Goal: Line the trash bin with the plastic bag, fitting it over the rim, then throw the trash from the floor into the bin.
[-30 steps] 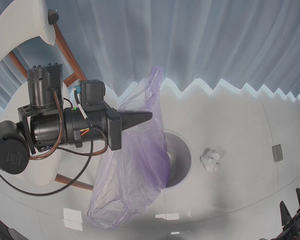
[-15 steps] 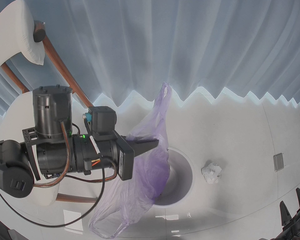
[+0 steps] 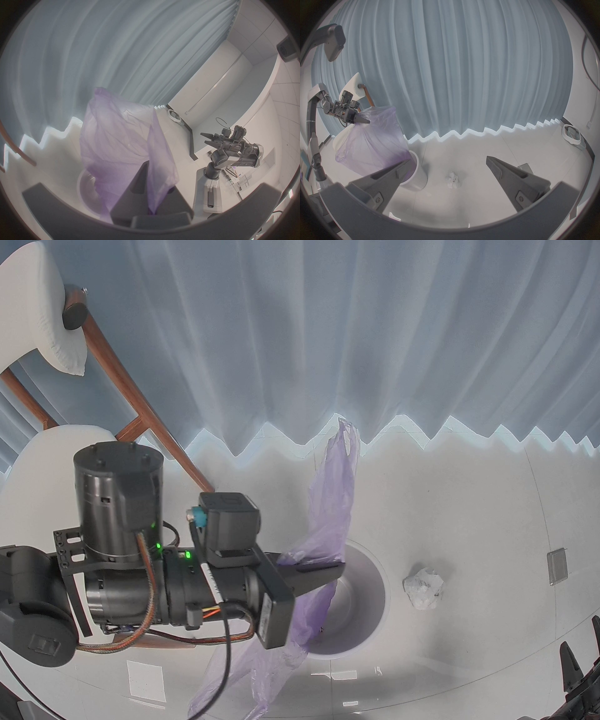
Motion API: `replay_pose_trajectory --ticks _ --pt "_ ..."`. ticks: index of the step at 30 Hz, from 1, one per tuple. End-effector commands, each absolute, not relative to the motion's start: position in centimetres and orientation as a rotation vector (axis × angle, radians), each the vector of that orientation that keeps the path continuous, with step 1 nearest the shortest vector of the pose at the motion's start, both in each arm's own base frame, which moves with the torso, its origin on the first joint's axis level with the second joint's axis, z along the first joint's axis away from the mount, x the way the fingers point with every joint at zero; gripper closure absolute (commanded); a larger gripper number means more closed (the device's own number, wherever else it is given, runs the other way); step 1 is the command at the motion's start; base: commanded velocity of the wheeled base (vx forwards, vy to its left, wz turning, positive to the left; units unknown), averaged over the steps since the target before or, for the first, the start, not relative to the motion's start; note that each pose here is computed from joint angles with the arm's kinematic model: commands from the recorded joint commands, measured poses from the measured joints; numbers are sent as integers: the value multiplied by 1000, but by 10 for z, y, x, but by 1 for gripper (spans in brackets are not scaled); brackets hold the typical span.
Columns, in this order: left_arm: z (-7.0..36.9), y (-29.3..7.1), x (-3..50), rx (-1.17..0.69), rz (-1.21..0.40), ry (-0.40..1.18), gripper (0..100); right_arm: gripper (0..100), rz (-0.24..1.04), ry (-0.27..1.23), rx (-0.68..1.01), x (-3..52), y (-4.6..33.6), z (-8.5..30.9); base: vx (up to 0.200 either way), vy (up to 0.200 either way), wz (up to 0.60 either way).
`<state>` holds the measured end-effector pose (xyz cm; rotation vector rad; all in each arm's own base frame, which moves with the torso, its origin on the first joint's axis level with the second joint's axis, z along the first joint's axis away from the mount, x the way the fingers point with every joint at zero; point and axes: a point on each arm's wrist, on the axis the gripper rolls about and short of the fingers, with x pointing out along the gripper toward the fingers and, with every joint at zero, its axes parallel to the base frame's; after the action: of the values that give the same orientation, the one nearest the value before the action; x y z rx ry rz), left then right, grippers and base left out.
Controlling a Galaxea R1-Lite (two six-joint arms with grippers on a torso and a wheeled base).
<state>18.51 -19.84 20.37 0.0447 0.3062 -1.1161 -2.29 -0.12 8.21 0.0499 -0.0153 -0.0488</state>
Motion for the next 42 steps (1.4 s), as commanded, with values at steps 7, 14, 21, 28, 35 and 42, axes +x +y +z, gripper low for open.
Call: replay_pose_trajectory --ticks 7,14,21,28,35,42 --pt "190 -238 176 78 -1224 342 100 0 -50 -18 51 -23 -1 78 0 0 0" --pt "163 -230 185 91 -1180 404 100 0 -50 -18 53 -23 -1 78 0 0 0" --pt "156 -218 196 155 -1145 388 100 0 -49 -18 53 -23 -1 78 0 0 0" --pt "146 -222 200 170 -1146 415 100 0 -50 -18 53 -23 -1 78 0 0 0" --pt "139 -231 208 166 -1145 436 100 0 -50 -18 53 -23 -1 78 0 0 0" --pt "120 -241 218 173 -1142 480 100 0 -49 -18 53 -23 -1 78 0 0 0"
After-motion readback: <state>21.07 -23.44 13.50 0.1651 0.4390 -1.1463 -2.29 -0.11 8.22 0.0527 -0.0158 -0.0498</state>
